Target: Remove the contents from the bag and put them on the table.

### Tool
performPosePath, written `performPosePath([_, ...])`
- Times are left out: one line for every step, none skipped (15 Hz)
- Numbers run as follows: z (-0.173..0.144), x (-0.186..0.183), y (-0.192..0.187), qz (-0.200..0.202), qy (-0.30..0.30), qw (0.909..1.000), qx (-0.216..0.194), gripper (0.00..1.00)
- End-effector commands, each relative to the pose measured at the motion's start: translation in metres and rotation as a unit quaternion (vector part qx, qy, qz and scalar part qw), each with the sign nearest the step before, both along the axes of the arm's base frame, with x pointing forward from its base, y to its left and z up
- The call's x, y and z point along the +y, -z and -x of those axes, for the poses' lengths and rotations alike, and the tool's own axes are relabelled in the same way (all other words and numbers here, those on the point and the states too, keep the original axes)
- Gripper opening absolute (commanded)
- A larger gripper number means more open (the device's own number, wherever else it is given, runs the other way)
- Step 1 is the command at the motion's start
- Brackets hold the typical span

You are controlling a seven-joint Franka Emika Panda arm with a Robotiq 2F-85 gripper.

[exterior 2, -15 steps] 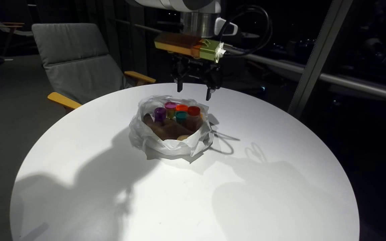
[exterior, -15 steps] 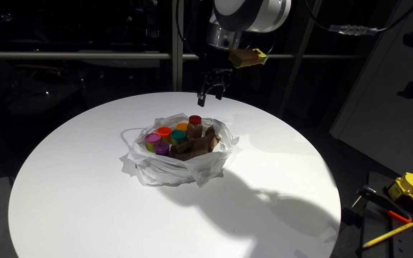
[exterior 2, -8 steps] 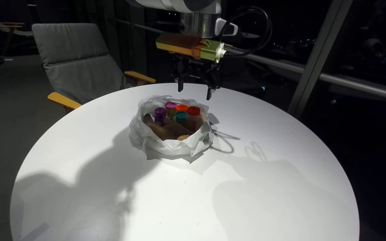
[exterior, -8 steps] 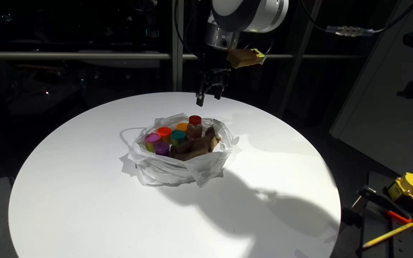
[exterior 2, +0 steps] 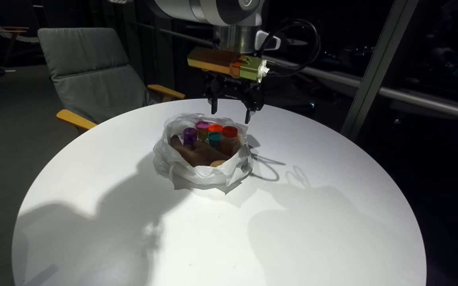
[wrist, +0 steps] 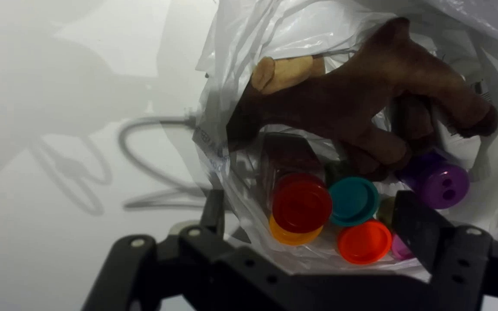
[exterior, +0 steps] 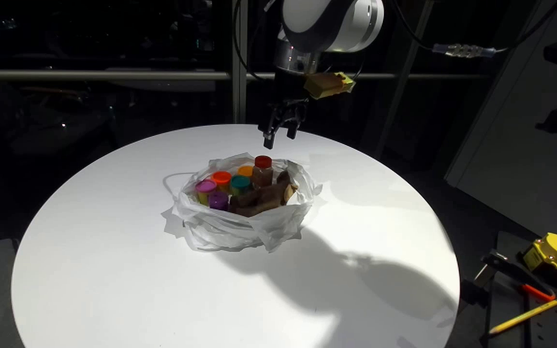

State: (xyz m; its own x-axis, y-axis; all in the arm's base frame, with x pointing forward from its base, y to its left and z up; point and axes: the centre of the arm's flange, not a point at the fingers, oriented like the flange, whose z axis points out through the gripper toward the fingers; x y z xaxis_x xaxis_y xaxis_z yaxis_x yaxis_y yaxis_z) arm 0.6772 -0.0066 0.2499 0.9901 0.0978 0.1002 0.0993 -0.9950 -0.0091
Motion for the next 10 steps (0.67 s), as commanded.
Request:
performPosePath([-0.027, -0.004, 0.011, -0.011, -0.035, 0.9993, -0.009, 1.0])
performPosePath([-0.031, -0.004, 0.017, -0.013, -0.041, 0.999, -0.009, 1.0])
performPosePath([-0.036, -0.005, 0.022, -0.012, -0.046, 0.9988, -0.01, 1.0])
performPosePath([-0.041, -0.005, 0.028, -0.015, -0.05, 0.9986, -0.011, 1.0])
performPosePath([-0.046, -0.006, 0.032, -0.016, -0.052, 0.9985, -0.011, 1.0])
performPosePath([-0.049, -0.006, 0.034, -0.024, -0.054, 0.9982, -0.01, 1.0])
performPosePath([-0.052, -0.005, 0.037, -0.028, -0.056, 0.998, -0.01, 1.0])
performPosePath([-0.053, -0.003, 0.04, -0.034, -0.059, 0.9976, -0.009, 1.0])
performPosePath([-0.055, -0.001, 0.043, -0.038, -0.063, 0.9973, -0.007, 1.0])
performPosePath([-0.055, 0.002, 0.046, -0.039, -0.066, 0.9971, -0.002, 1.0])
